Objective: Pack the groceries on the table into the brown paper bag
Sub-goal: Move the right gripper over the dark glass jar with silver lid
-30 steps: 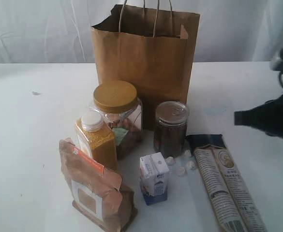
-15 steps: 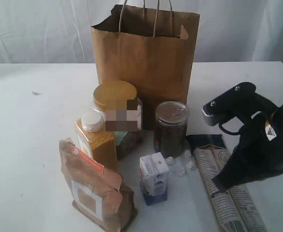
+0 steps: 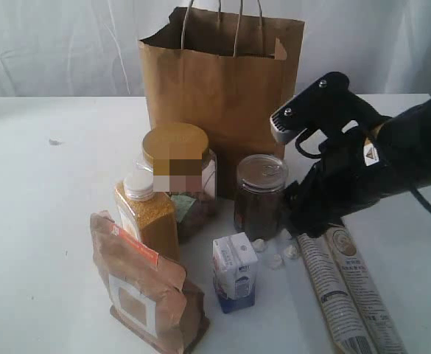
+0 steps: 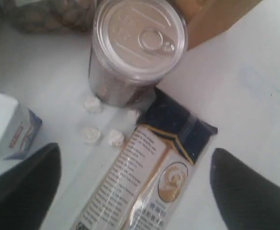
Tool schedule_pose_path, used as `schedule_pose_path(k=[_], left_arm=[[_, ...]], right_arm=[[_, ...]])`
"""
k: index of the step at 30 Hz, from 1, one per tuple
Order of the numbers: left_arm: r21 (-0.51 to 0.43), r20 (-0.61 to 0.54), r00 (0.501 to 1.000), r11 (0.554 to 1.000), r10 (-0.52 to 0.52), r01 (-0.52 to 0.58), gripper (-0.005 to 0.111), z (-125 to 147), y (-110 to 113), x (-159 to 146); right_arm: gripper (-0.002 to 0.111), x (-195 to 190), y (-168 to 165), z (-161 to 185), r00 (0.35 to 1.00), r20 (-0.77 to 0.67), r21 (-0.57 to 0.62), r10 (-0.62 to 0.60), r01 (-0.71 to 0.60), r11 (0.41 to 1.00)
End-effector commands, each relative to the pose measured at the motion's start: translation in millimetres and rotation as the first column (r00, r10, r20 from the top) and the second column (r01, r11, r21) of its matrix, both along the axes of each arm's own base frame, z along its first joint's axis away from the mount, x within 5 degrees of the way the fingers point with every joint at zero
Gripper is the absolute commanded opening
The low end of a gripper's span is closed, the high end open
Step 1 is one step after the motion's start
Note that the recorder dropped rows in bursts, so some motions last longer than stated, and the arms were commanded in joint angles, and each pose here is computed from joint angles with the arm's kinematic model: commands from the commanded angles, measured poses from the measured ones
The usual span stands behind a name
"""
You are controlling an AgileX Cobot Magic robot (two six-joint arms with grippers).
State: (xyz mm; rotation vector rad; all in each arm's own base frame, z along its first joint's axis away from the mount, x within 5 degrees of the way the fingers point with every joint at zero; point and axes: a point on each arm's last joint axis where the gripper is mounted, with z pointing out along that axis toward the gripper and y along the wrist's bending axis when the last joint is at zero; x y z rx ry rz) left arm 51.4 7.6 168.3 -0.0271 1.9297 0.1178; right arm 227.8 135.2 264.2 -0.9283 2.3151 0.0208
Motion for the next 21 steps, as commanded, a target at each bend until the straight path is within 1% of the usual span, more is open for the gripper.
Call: schedule_pose_path(k=[1,4,6,8,13,21], left_arm=[[-0.007,0.001,1.000,1.000,-0.008,0.008,0.000,-1.5,-0.7,0.1],[-0.007,0.001,1.000,1.000,-0.008,0.008,0.000,-1.5,-0.7,0.1],[-0.007,0.001,1.000,1.000,-0.008,0.008,0.000,-1.5,-0.7,0.1],[-0.007,0.001,1.000,1.000,-0.008,0.008,0.000,-1.5,-0.7,0.1],[-0.007,0.001,1.000,1.000,-0.008,0.008,0.000,-1.5,-0.7,0.1],[-0.007,0.001,1.000,1.000,-0.008,0.008,0.000,-1.5,-0.7,0.1]], right_arm=[[0.091,13.2,11.2,-5.7,0.998,0.063,0.048,0.027,-0.030,0.998],[0.091,21.9,18.6,-10.7,0.995,0.098,0.101,0.017,-0.027,0.995],[0.091,28.0,23.6,-15.5,0.995,0.100,0.163,-0.025,0.009,0.987],[0.091,33.2,27.7,-22.5,0.995,0.089,0.200,-0.054,0.036,0.979],[0.090,42.4,34.4,-44.0,0.997,0.058,0.190,-0.052,0.040,0.981],[0.086,52.3,42.3,-66.0,0.998,0.052,0.197,-0.040,0.029,0.980]])
